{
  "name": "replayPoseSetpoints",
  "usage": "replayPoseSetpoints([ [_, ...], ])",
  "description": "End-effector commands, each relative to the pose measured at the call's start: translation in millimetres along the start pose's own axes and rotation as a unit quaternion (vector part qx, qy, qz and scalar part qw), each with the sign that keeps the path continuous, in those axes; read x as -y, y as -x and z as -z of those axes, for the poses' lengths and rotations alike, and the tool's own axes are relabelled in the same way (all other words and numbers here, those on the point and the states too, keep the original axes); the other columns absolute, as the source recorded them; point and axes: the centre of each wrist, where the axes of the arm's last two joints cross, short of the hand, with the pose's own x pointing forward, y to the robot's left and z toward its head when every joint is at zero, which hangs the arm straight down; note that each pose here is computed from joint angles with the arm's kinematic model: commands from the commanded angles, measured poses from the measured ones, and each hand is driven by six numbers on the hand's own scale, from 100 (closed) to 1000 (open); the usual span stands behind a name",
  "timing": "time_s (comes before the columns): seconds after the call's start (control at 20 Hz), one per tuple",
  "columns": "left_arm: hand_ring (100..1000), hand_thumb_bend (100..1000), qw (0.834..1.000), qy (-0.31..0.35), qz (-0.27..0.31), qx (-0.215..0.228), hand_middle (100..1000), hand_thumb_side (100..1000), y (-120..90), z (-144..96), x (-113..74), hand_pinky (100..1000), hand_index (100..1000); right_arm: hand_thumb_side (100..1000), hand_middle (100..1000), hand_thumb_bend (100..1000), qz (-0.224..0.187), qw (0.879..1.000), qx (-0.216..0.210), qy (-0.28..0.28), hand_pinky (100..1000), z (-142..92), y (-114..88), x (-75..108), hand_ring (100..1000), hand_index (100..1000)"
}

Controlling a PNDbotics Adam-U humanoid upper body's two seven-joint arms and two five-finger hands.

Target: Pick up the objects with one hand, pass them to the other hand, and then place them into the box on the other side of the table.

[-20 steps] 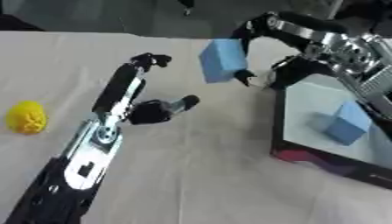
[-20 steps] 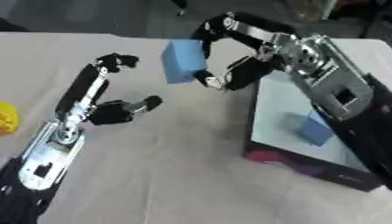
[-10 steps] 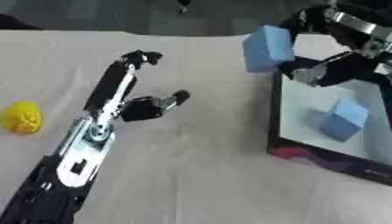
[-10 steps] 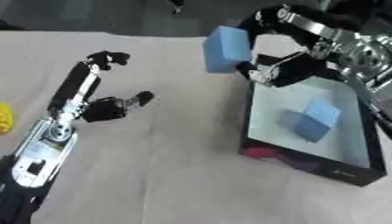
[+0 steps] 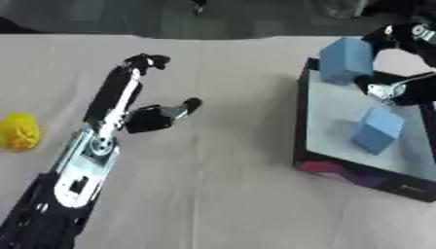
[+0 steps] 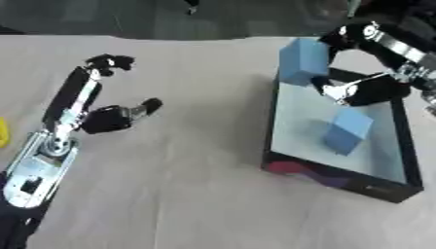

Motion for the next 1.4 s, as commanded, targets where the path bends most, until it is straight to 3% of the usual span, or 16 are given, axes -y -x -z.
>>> replayPoseSetpoints([
  [0.05,833,667,1.0,-0.018,0.005,0.01,697,596,-3.3,3.7,-12.5,812,834,100,524,108,-0.041,0.999,-0.021,0.015,900,-5.7,7.1,14.5,889,634],
  [0.25,833,670,1.0,-0.018,0.005,0.013,697,592,-4.2,4.3,-12.9,812,833,121,577,148,-0.058,0.997,-0.051,0.018,902,-8.8,24.4,13.9,908,684],
  [0.35,833,668,1.0,-0.018,0.005,0.014,696,591,-4.7,4.5,-12.8,812,833,166,672,204,-0.061,0.995,-0.069,0.023,913,-9.4,34.2,14.6,950,757],
  [0.45,833,668,1.0,-0.019,0.004,0.014,696,589,-5.2,4.6,-12.6,812,833,278,774,272,-0.064,0.994,-0.083,0.026,927,-9.8,43.2,15.0,997,827],
  [0.65,833,669,1.0,-0.018,0.003,0.014,696,590,-5.2,4.3,-12.1,813,833,494,934,377,-0.077,0.992,-0.094,0.03,959,-10.8,53.6,16.4,1000,947],
  [0.8,833,670,1.0,-0.018,0.003,0.016,695,585,-5.7,4.4,-12.0,813,833,493,943,384,-0.083,0.991,-0.1,0.036,960,-11.5,57.6,16.8,1000,952],
  [1.2,833,662,1.0,-0.022,0.003,0.013,695,580,-4.4,3.7,-13.3,813,833,448,932,298,-0.058,0.992,-0.094,0.059,962,-10.2,53.0,18.3,1000,939],
  [1.4,834,627,1.0,-0.026,0.006,0.01,697,564,-2.5,3.4,-17.6,815,833,469,925,100,-0.015,0.993,-0.082,0.082,977,-8.3,44.4,19.5,1000,929],
])
